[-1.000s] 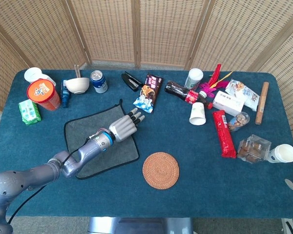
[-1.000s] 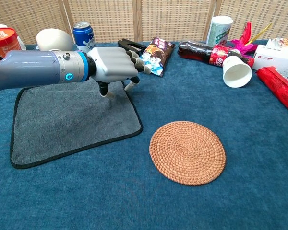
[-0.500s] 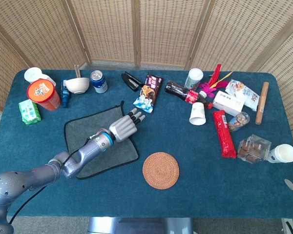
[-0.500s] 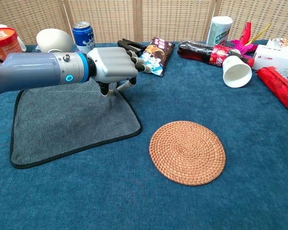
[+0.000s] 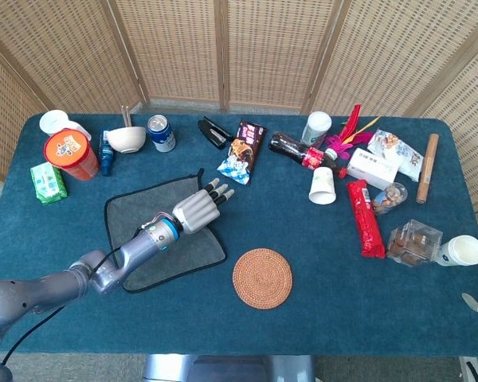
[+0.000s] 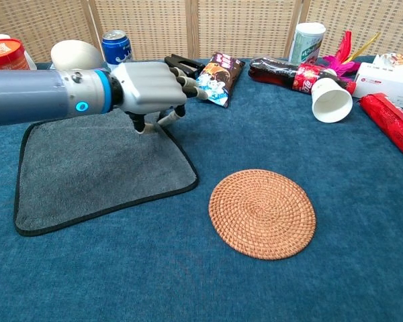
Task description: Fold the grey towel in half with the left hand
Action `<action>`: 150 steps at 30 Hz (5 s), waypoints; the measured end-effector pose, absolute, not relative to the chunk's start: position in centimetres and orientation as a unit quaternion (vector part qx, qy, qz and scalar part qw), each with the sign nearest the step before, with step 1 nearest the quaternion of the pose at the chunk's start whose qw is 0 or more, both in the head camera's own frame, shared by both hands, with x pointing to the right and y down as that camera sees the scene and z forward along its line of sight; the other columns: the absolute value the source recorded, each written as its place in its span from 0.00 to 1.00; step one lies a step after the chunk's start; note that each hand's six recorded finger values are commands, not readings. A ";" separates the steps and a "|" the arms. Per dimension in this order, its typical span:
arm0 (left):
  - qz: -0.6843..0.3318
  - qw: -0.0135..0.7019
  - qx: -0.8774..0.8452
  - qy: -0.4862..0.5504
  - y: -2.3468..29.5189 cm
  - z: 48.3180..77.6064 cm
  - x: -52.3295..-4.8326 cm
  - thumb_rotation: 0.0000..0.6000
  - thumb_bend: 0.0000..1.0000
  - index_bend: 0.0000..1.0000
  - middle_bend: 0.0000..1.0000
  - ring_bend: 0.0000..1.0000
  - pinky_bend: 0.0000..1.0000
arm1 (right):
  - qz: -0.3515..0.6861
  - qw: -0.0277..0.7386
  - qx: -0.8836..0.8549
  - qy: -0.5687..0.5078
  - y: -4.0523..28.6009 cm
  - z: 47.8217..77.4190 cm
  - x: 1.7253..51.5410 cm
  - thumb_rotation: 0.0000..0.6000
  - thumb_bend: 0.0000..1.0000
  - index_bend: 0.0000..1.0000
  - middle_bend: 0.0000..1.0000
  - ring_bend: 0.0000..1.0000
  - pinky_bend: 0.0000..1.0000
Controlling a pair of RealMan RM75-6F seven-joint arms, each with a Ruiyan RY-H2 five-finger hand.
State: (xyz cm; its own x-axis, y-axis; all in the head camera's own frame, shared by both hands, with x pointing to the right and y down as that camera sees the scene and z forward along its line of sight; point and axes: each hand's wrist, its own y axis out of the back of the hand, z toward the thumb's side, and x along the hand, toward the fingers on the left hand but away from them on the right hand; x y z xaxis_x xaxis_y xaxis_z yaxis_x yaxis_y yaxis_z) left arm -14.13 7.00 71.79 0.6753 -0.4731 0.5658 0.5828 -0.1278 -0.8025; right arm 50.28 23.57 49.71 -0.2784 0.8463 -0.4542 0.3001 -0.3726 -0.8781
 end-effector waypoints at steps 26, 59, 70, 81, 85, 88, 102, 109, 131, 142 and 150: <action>-0.449 0.611 -0.651 -0.044 13.4 70.2 -25.9 1.00 0.47 0.60 0.00 0.00 0.14 | 0.604 0.224 -0.575 -0.505 23.9 49.6 49.4 1.00 0.00 0.00 0.00 0.00 0.00; -0.489 0.587 -0.645 -0.025 13.7 70.0 -31.6 1.00 0.47 0.60 0.00 0.00 0.14 | 0.607 0.224 -0.576 -0.499 23.9 49.9 49.2 1.00 0.00 0.00 0.00 0.00 0.00; -0.501 0.586 -0.636 -0.032 13.8 70.3 -33.2 1.00 0.47 0.59 0.00 0.00 0.14 | 0.610 0.225 -0.576 -0.495 24.0 50.1 49.1 1.00 0.00 0.00 0.00 0.00 0.00; -0.506 0.582 -0.635 -0.037 13.9 70.6 -33.8 1.00 0.48 0.49 0.00 0.00 0.13 | 0.613 0.226 -0.575 -0.493 24.0 50.2 49.0 1.00 0.00 0.00 0.00 0.00 0.00; -0.503 0.582 -0.638 -0.040 14.0 70.5 -33.7 1.00 0.48 0.43 0.00 0.00 0.13 | 0.613 0.226 -0.575 -0.493 24.0 50.2 49.0 1.00 0.00 0.00 0.00 0.00 0.00; -0.500 0.582 -0.640 -0.041 14.0 70.3 -33.7 1.00 0.48 0.39 0.00 0.00 0.12 | 0.612 0.227 -0.575 -0.493 24.0 50.2 49.0 1.00 0.00 0.00 0.00 0.00 0.00; -0.502 0.584 -0.637 -0.046 14.0 69.2 -35.1 1.00 0.38 0.06 0.00 0.00 0.09 | 0.612 0.230 -0.578 -0.489 24.1 50.1 48.6 1.00 0.00 0.00 0.00 0.00 0.00; -0.507 0.591 -0.626 -0.049 14.0 69.1 -35.2 1.00 0.29 0.00 0.00 0.00 0.09 | 0.611 0.230 -0.579 -0.488 24.2 50.1 48.5 1.00 0.00 0.00 0.00 0.00 0.00; -0.501 0.593 -0.628 -0.059 15.4 67.6 -37.6 1.00 0.29 0.10 0.00 0.00 0.10 | 0.611 0.232 -0.583 -0.482 24.3 50.2 48.1 1.00 0.00 0.00 0.00 0.00 0.00; -0.514 0.585 -0.625 -0.062 16.1 67.1 -40.2 1.00 0.29 0.23 0.00 0.00 0.11 | 0.613 0.233 -0.586 -0.476 24.4 50.4 47.8 1.00 0.00 0.00 0.00 0.00 0.00; -0.518 0.585 -0.624 -0.037 15.5 66.3 -41.0 1.00 0.29 0.21 0.00 0.00 0.11 | 0.615 0.233 -0.586 -0.473 24.5 50.6 47.7 1.00 0.00 0.00 0.00 0.00 0.00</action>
